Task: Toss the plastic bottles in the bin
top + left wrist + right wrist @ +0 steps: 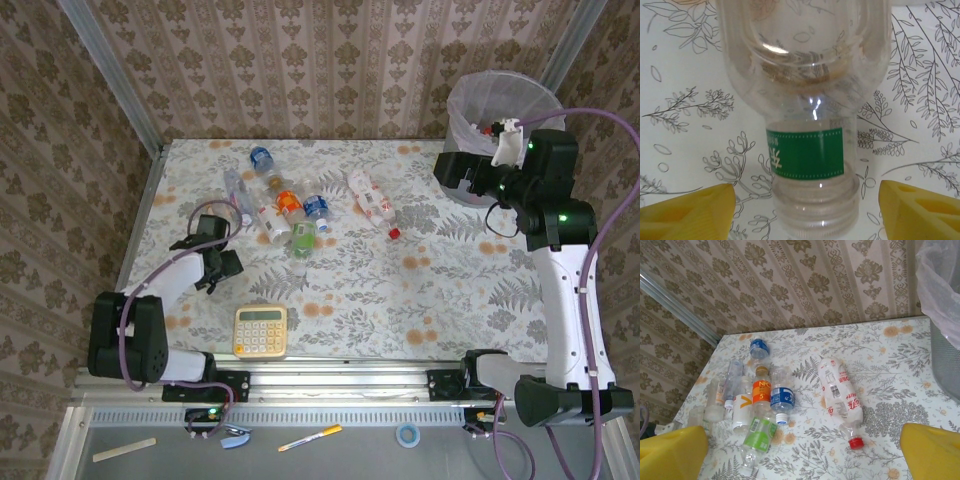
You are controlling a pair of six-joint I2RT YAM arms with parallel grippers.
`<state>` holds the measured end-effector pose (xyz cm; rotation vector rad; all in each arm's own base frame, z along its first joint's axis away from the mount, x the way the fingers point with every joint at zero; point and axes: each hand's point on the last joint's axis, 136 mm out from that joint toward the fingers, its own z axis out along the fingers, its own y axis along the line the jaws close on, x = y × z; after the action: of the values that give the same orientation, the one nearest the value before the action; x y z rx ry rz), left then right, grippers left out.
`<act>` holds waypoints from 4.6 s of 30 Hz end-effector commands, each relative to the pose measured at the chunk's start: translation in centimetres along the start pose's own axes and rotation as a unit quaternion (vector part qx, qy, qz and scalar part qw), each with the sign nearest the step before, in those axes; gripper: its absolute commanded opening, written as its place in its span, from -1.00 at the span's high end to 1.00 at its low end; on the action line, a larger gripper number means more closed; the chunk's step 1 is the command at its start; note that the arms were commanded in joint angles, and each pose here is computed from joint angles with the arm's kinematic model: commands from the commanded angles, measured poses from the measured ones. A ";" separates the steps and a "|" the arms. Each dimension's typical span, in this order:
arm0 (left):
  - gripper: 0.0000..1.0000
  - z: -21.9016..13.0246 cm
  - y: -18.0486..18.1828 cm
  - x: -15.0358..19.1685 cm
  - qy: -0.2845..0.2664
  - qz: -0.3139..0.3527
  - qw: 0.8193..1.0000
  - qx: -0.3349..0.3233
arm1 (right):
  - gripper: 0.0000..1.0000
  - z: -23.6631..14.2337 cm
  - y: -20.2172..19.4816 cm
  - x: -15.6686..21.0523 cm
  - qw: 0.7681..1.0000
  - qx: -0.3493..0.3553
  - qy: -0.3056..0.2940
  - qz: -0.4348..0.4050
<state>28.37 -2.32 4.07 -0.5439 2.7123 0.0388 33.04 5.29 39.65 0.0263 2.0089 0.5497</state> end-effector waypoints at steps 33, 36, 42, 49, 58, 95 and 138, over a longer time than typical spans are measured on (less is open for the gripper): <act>0.42 -6.0 1.0 -0.4 -0.098 0.010 0.992 0.074 | -1.00 0.2 1.3 1.5 0.999 -0.039 0.008 0.021; 0.42 -9.4 -0.6 -1.4 -0.143 0.045 0.983 0.109 | -1.00 0.1 2.2 1.4 0.997 -0.066 0.007 0.033; 0.41 -17.0 -5.2 -2.7 -0.248 0.136 0.939 0.196 | -1.00 -0.2 3.9 1.2 0.993 -0.106 0.008 0.043; 0.46 -25.4 -12.8 -1.2 -0.313 0.250 0.849 0.345 | -1.00 -0.6 5.8 1.5 0.987 -0.151 0.014 0.050; 0.47 -31.9 -22.3 4.1 -0.307 0.374 0.736 0.474 | -1.00 0.5 9.9 3.0 0.970 -0.231 0.045 0.058; 0.49 -32.1 -30.6 8.6 -0.328 0.460 0.684 0.462 | -0.45 3.5 13.6 7.6 0.948 -0.277 0.135 0.076; -1.00 -32.5 -19.1 2.9 -0.415 0.320 0.739 0.423 | 0.31 -13.3 6.5 -8.6 0.880 0.084 -0.403 -0.235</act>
<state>21.31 -25.24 34.37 0.6213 1.5945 -0.6069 26.02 6.23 49.96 -0.1437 1.3585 0.1802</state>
